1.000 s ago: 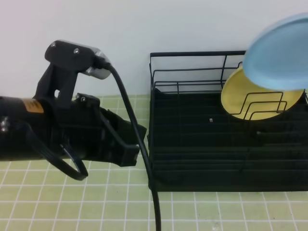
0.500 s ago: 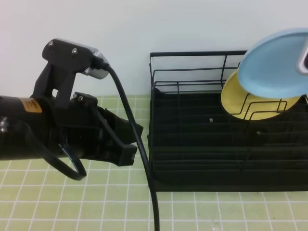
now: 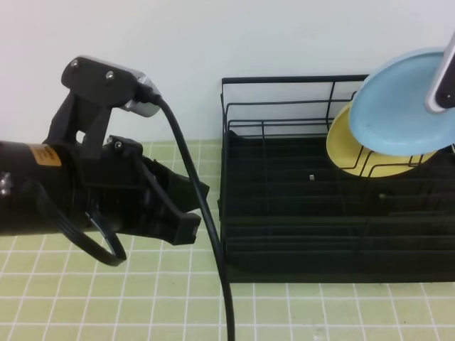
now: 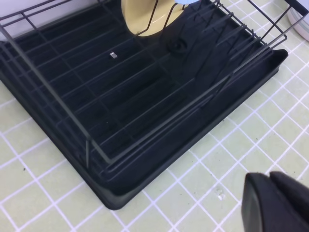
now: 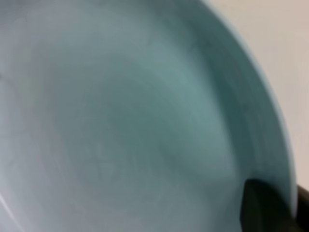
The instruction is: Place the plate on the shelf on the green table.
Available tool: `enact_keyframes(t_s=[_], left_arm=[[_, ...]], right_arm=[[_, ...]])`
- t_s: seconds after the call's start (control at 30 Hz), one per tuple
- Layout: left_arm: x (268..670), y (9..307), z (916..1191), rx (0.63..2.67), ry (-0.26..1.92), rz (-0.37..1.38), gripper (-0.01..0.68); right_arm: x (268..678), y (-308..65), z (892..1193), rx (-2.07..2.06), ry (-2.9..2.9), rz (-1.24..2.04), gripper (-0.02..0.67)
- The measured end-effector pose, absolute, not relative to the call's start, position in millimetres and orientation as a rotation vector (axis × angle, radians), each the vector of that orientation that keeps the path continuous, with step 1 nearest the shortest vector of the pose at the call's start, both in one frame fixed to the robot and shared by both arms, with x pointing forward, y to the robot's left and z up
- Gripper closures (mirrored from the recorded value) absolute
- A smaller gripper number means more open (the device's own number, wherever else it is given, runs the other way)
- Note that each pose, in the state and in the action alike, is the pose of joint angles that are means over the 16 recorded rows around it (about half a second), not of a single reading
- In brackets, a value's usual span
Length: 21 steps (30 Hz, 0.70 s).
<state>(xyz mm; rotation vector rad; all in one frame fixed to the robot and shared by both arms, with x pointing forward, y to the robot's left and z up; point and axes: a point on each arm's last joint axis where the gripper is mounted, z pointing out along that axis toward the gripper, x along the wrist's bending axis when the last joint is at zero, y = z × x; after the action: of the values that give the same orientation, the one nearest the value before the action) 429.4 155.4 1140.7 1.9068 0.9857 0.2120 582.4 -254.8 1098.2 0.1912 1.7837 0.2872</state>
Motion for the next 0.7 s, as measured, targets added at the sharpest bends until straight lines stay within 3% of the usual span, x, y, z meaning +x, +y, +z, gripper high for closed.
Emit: enact_keyframes(t_s=[0.7], left_arm=[[431, 155, 1143, 1.879, 0.988, 0.229, 0.673]], right_arm=[[594, -252, 1073, 0.265, 1.872, 0.336, 0.614]])
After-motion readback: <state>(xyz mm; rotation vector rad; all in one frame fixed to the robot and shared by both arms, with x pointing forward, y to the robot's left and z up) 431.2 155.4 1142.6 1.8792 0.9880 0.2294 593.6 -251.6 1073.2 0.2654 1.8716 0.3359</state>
